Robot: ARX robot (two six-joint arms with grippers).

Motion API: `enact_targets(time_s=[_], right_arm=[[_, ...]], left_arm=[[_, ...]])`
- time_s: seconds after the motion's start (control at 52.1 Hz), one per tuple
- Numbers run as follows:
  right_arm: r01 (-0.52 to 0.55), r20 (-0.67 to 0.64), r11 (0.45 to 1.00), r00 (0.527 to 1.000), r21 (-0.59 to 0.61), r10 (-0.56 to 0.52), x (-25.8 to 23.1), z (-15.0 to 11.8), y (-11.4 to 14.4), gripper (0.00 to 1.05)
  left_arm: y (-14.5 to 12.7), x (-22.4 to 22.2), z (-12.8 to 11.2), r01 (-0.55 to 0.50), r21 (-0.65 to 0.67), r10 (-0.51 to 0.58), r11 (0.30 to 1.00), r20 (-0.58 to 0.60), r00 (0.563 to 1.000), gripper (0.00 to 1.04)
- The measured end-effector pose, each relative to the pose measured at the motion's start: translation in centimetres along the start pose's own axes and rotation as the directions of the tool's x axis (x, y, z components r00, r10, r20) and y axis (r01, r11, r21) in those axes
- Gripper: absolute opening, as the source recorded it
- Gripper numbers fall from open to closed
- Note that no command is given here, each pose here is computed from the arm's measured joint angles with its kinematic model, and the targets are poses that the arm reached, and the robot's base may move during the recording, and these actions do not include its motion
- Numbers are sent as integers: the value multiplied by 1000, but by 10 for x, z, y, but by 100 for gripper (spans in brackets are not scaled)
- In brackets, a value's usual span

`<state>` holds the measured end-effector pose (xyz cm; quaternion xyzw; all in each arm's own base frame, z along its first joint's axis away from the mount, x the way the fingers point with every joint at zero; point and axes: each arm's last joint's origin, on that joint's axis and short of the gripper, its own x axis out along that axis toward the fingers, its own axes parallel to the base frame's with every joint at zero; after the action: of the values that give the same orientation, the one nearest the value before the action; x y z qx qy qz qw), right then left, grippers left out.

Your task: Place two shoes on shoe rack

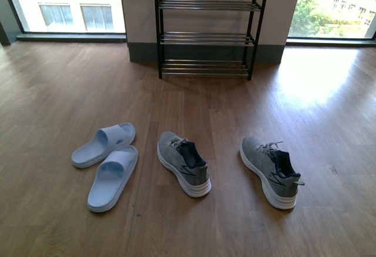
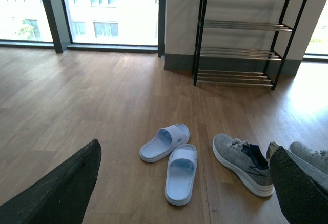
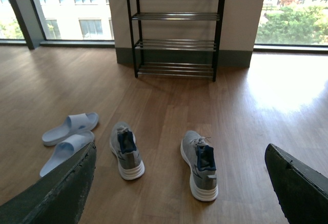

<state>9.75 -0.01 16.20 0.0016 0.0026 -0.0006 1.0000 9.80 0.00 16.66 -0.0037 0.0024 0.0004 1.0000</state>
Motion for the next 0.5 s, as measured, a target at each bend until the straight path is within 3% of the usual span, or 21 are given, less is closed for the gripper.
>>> enact_targets(time_s=[0.499], right_arm=[[0, 0, 1000, 1000, 0, 0, 0, 0, 0, 95]], left_arm=[[0, 0, 0, 0, 0, 0, 1000, 0, 1000, 95]])
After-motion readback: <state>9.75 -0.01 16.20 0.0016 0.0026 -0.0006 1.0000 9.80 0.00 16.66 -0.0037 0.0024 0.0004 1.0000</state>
